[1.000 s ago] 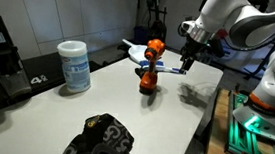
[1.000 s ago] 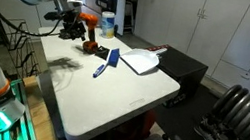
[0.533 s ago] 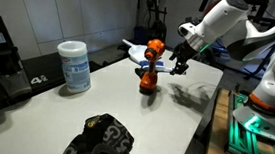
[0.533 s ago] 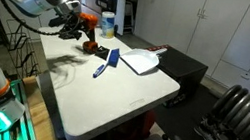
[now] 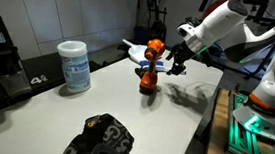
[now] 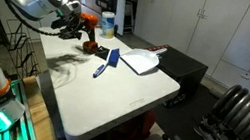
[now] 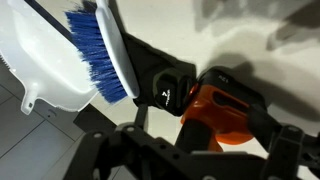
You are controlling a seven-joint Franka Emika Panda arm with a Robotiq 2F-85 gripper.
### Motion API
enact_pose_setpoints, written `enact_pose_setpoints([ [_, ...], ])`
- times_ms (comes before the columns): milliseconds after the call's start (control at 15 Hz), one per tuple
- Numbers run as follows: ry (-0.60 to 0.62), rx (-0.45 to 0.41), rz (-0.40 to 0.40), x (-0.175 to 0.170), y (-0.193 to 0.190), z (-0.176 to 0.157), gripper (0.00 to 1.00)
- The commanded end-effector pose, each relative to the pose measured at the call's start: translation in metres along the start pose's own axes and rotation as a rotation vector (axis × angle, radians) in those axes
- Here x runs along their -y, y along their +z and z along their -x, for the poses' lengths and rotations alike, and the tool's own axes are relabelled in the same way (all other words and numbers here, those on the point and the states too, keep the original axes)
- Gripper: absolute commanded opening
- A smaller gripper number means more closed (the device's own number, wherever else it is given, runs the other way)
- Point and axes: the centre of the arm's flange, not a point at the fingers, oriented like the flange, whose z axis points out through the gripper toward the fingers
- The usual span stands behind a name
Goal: Push the drilling machine closer to the container
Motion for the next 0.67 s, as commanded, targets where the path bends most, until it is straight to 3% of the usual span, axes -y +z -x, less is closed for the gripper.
enact_pose_setpoints([
  [0, 0.072, -0.087, -0.007, -0.002, 0.013, -0.004, 1.0],
  [267, 0.195, -0.226, -0.068, -0.005, 0.014, -0.012, 1.0],
  [600, 0.319, -0.252, -0.149, -0.002, 0.023, -0.013, 1.0],
])
